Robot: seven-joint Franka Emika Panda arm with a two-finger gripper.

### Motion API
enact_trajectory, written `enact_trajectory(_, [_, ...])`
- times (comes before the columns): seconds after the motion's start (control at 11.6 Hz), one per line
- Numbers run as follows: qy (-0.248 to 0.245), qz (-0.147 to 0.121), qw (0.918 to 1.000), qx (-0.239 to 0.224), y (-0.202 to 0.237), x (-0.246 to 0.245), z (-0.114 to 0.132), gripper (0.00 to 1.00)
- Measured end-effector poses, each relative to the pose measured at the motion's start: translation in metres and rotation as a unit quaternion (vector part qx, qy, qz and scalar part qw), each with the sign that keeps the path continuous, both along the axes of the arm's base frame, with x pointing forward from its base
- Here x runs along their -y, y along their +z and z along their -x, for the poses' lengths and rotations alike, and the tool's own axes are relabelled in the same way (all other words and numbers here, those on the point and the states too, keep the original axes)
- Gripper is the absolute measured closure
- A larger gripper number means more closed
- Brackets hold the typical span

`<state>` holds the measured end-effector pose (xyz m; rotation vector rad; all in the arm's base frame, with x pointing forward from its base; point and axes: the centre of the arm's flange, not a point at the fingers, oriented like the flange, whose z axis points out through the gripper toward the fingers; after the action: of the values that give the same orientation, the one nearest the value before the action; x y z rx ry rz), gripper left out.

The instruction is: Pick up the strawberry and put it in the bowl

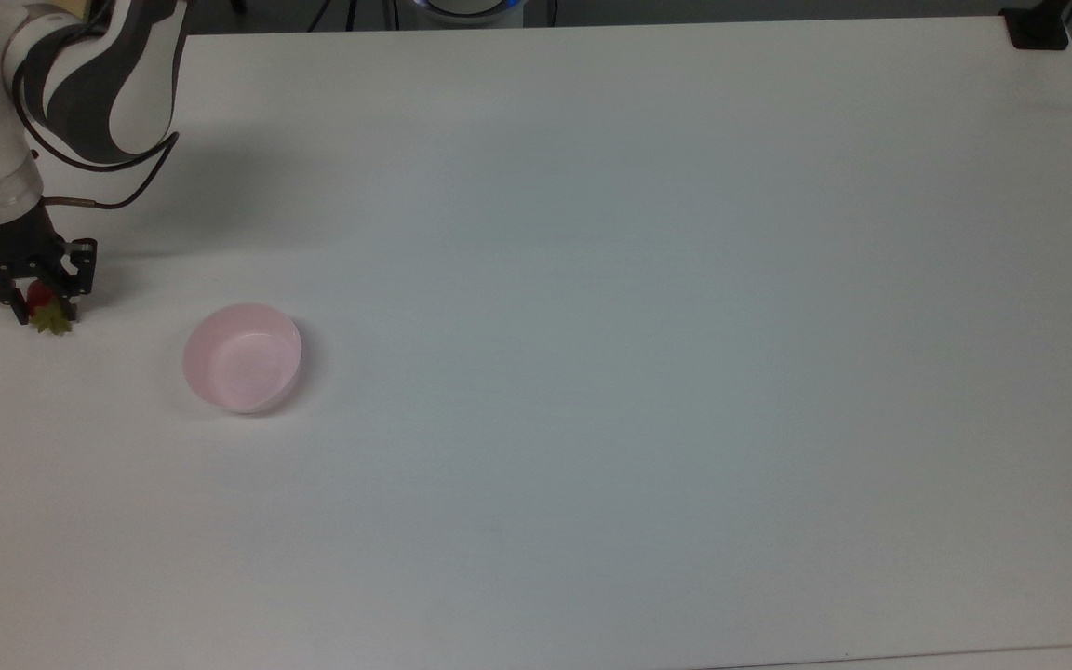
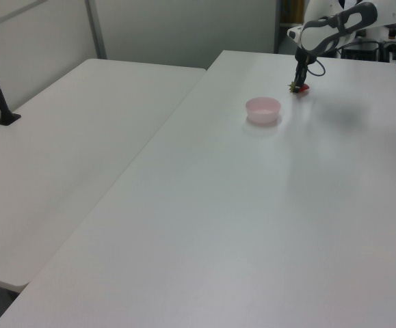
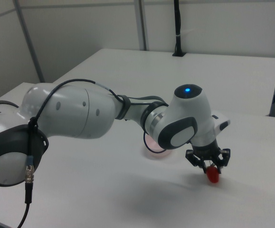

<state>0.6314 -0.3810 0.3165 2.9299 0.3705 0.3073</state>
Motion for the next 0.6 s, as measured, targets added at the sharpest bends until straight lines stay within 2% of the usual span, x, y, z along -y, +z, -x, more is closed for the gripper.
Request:
enact_trajectory(0.26, [-0.056, -0.025, 0.9981, 0.002, 0.017, -0.011, -0.005, 0.56])
enact_trajectory(0.6, [-0.131, -0.05, 0.9892, 0.043, 0.062, -0.075, -0.036, 0.56])
